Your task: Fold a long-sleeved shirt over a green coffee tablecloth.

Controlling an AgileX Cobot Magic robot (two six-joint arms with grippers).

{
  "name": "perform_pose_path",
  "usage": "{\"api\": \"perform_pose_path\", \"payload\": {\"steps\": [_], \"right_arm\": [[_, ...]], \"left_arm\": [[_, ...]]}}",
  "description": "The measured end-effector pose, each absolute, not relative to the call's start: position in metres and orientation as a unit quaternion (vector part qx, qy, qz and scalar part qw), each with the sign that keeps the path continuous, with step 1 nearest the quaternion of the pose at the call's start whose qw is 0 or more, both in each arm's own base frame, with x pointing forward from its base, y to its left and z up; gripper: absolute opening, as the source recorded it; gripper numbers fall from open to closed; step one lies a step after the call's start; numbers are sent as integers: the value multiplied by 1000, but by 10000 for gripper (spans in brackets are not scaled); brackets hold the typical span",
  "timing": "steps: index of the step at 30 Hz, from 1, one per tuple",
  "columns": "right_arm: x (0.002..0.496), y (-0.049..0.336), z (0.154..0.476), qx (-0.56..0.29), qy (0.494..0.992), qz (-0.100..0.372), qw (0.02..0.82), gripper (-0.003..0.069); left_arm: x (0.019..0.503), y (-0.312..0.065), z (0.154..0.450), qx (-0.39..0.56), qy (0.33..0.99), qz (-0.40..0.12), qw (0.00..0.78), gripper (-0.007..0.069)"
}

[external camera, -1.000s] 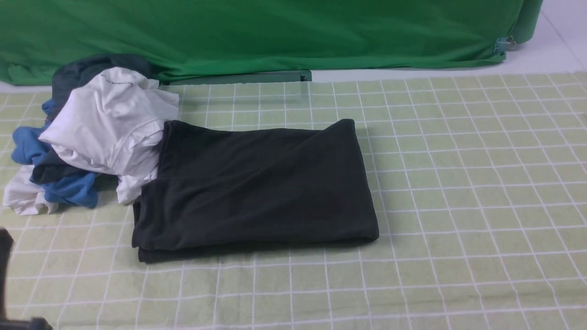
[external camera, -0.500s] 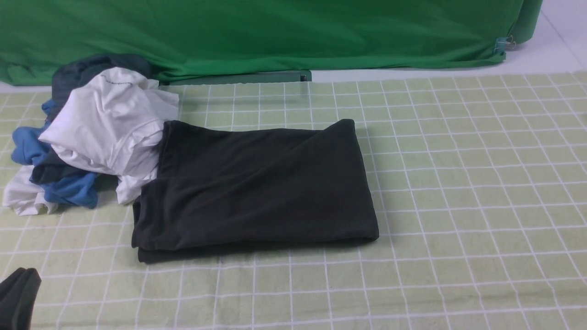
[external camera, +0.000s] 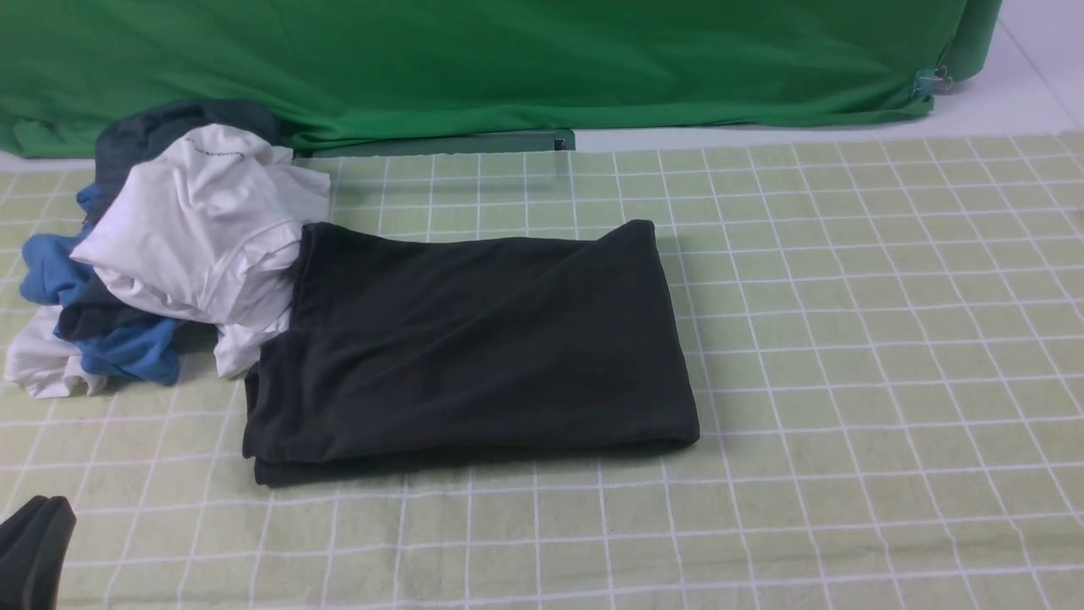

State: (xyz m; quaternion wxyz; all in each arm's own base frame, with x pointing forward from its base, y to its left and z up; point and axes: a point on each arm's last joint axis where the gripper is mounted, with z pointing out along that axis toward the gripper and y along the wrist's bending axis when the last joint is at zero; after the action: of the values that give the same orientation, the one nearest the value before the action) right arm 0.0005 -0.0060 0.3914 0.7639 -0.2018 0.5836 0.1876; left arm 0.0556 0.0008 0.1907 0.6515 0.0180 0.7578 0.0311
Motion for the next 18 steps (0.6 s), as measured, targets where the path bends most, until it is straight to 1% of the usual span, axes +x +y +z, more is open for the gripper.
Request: {"api": "perform_pose_path", "payload": {"steps": [18], "right_arm": [[1,-6,391,-202,584,187,763,239]], "left_arm": [[56,1,191,29,758,41,651,13]]}}
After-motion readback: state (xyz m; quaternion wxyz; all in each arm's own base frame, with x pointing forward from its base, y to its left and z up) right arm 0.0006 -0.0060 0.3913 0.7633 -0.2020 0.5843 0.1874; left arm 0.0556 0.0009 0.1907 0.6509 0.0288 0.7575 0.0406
